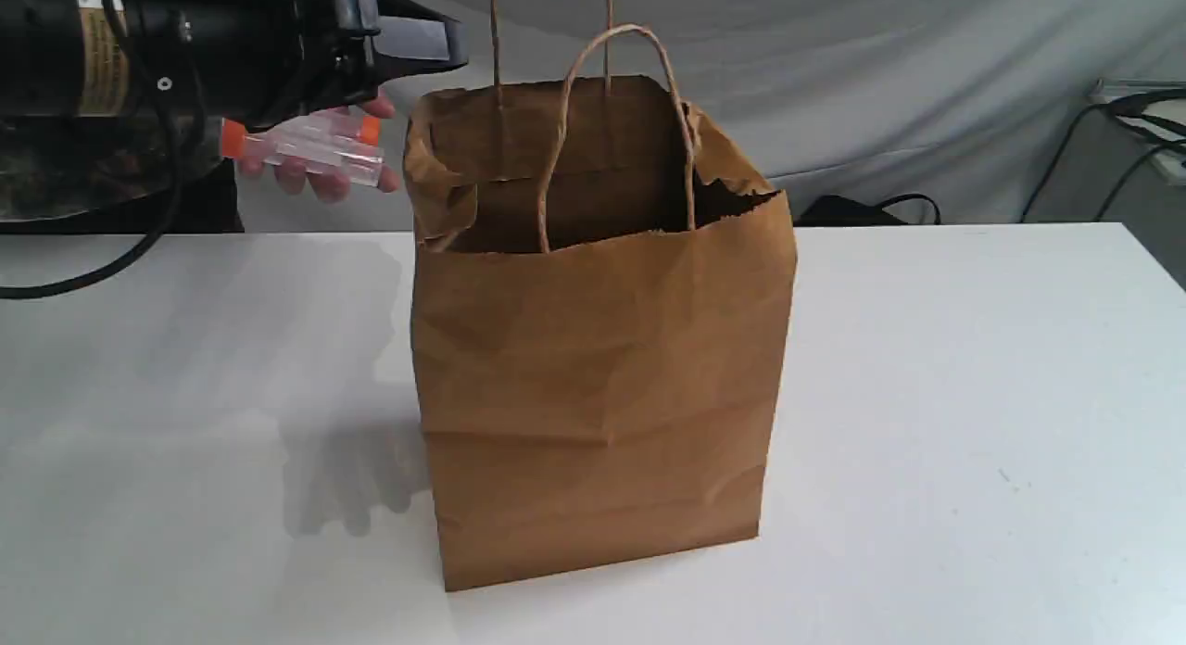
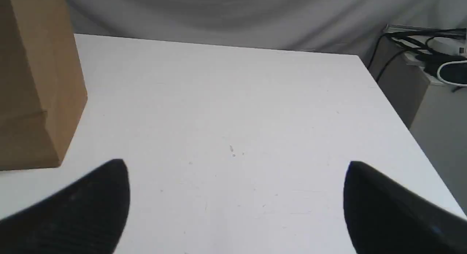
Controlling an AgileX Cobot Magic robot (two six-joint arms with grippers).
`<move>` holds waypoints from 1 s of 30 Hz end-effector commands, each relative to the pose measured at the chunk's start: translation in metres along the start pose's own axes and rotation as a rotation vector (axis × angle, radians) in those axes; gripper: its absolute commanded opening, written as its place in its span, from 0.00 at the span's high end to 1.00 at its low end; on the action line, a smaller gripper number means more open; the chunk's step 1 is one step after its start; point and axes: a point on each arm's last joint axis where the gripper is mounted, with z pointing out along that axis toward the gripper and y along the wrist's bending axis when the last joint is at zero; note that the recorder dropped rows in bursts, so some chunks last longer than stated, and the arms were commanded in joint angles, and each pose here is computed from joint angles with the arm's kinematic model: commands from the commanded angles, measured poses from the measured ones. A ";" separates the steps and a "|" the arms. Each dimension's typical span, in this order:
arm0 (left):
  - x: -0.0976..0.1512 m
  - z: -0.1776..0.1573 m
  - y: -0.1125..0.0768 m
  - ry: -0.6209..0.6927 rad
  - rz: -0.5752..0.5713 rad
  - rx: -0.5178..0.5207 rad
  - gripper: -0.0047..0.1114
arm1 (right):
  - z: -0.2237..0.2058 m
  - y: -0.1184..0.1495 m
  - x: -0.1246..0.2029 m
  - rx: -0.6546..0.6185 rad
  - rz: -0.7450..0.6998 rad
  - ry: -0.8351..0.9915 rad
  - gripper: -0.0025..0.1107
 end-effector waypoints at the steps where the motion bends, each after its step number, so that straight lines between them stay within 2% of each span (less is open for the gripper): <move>1: 0.004 0.010 0.007 0.009 0.047 -0.011 0.25 | 0.000 0.000 0.001 -0.001 -0.007 -0.005 0.29; 9: 0.020 0.030 0.018 0.059 0.045 -0.028 0.25 | 0.000 0.000 0.001 -0.001 -0.007 -0.005 0.29; 13: 0.023 0.039 0.021 0.046 0.070 -0.100 0.29 | 0.000 0.000 0.001 -0.001 -0.007 -0.005 0.29; 16: 0.023 0.042 0.019 0.030 0.065 -0.138 0.40 | 0.000 0.000 0.001 -0.001 -0.007 -0.005 0.29; 19: 0.024 0.043 0.018 0.030 0.051 -0.137 0.57 | 0.000 0.000 0.001 -0.001 -0.007 -0.005 0.29; 20: 0.024 0.043 0.018 0.030 0.051 -0.137 0.65 | 0.000 0.000 0.001 -0.001 -0.007 -0.005 0.29; 24: 0.024 0.043 0.017 0.034 0.051 -0.129 0.82 | 0.000 0.000 0.001 -0.001 -0.007 -0.005 0.29; 26: 0.024 0.043 0.017 0.034 0.051 -0.129 0.89 | 0.000 0.000 0.001 -0.001 -0.007 -0.005 0.29; 30: 0.024 0.043 0.017 0.034 0.051 -0.129 0.95 | 0.000 0.000 0.001 -0.001 -0.007 -0.005 0.29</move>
